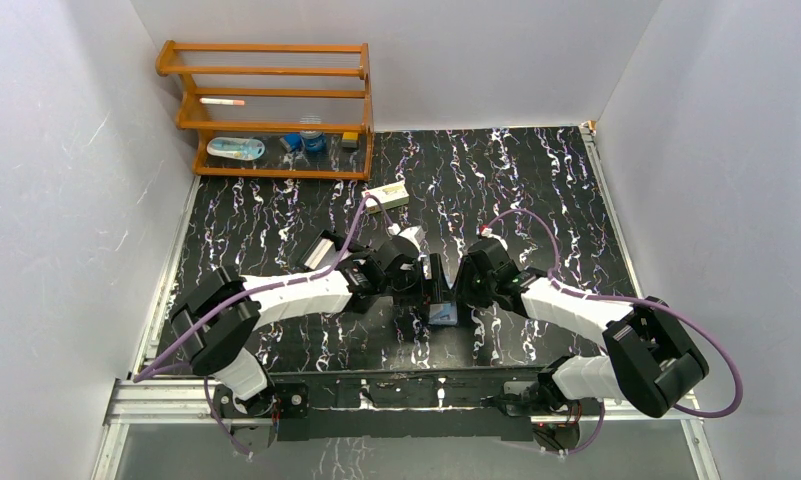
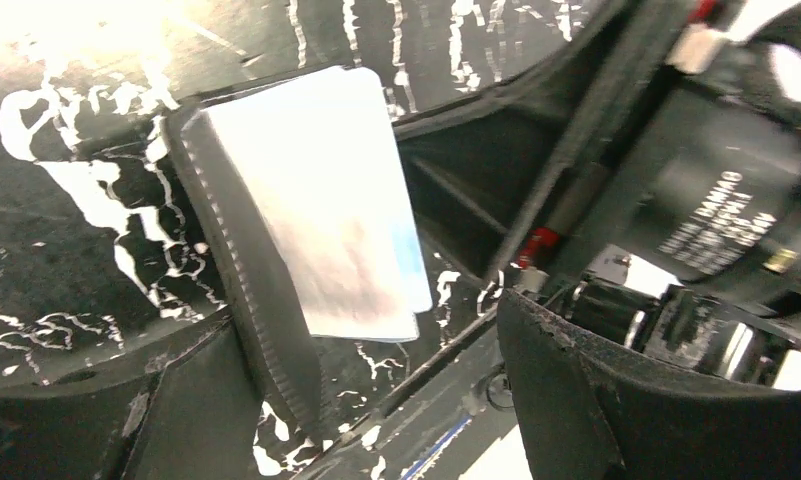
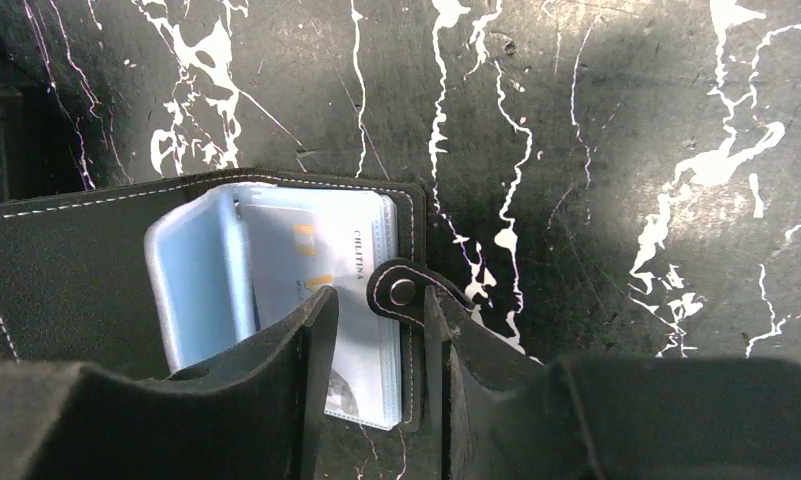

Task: Put the credit cards into the card holder
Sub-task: Close the card holder at the center of the board.

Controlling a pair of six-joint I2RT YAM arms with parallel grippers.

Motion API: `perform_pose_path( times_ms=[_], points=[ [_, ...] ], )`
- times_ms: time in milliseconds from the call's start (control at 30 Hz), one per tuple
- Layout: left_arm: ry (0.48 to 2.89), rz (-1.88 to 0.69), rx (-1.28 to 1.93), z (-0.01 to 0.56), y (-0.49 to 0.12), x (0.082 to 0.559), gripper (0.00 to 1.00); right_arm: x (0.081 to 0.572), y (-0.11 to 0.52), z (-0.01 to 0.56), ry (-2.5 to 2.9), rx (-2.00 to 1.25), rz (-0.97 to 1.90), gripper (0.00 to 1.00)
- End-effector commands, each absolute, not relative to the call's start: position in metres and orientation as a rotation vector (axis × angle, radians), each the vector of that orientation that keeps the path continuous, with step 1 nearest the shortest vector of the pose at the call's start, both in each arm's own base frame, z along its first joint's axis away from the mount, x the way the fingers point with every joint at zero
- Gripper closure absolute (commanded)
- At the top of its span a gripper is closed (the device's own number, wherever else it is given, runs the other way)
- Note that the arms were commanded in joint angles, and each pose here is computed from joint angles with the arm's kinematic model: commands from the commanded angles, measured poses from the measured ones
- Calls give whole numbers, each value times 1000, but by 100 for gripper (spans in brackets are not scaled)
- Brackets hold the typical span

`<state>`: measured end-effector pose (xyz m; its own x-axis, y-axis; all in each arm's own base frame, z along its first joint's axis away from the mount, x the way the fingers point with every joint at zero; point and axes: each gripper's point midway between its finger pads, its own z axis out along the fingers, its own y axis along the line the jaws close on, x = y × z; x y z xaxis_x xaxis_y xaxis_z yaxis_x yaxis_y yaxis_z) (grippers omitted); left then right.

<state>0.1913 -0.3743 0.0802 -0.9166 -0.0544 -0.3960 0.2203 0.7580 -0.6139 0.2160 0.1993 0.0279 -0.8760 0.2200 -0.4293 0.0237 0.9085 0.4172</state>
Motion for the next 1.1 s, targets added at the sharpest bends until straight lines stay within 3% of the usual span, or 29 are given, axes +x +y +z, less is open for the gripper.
perform_pose_path(
  times_ms=[0,200,467,867,1067],
  points=[
    [2436,-1148,159,127,-392,189,24,198,197,11,2663,171,557,54],
    [2411,-1169,204,131,-394,188,25,198,195,15,2661,174,544,55],
    [2417,-1117,247,127,-392,190,36,211,181,41,2594,171,439,58],
    [2435,-1042,275,115,-384,192,55,217,174,46,2568,161,376,85],
    [2404,-1118,325,121,-393,187,54,221,171,54,2536,150,365,97]
  ],
)
